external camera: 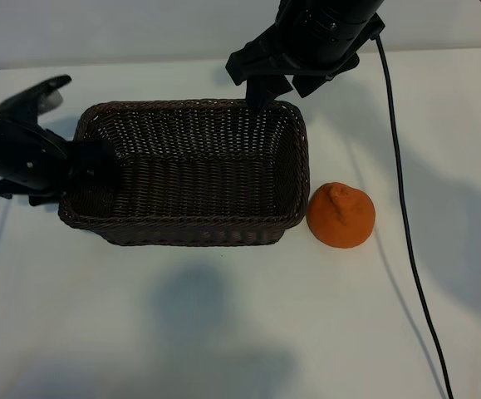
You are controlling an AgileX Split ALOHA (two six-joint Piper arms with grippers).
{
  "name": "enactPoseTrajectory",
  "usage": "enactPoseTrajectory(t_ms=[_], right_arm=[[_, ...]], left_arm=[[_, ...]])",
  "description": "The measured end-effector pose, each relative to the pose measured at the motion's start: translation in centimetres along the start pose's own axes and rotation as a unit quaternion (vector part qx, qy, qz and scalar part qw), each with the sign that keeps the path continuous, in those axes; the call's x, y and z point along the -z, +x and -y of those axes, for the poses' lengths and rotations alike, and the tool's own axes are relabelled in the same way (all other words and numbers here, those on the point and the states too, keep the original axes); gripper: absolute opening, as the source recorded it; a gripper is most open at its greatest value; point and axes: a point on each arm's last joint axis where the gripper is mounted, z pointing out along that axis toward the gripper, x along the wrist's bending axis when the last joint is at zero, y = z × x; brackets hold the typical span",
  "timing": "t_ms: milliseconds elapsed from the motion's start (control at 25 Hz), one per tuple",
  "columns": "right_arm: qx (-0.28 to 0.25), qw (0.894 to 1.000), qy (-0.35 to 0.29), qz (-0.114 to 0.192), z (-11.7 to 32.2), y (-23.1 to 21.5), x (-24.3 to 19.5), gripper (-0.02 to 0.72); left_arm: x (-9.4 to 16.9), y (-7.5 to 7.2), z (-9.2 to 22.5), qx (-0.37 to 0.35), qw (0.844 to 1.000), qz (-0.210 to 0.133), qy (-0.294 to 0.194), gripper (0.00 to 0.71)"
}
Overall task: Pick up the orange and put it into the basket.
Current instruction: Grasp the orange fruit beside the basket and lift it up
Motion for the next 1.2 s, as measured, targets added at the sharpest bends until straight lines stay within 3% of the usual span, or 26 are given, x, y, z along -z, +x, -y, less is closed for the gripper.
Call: enactPoseTrajectory(t_ms=[520,800,880,1040,1200], right_arm=[[0.001,1.000,0.000,0.000,0.0,0.0,0.0,0.586],[-0.002,1.000,-0.012,0.003,-0.2,-0.1,0.0,0.586],[0.006,1.000,-0.007,0.023,-0.1,-0.4,0.0,0.586],[0.029,0.994,0.000,0.102,-0.1,-1.9,0.2,0.586],[0.023,0.991,-0.001,0.131,-0.1,-3.3,0.5,0.586]], left_arm=[[8.1,-1.6,0.0,-0.036,0.995,-0.038,-0.080,0.608],[12.2,-2.8,0.4,-0.050,0.987,-0.033,-0.150,0.595],[12.5,-2.9,0.5,-0.051,0.986,-0.032,-0.155,0.594],[12.5,-2.9,0.5,-0.051,0.986,-0.032,-0.155,0.593],[12.6,-3.0,0.5,-0.045,0.986,-0.026,-0.156,0.594]])
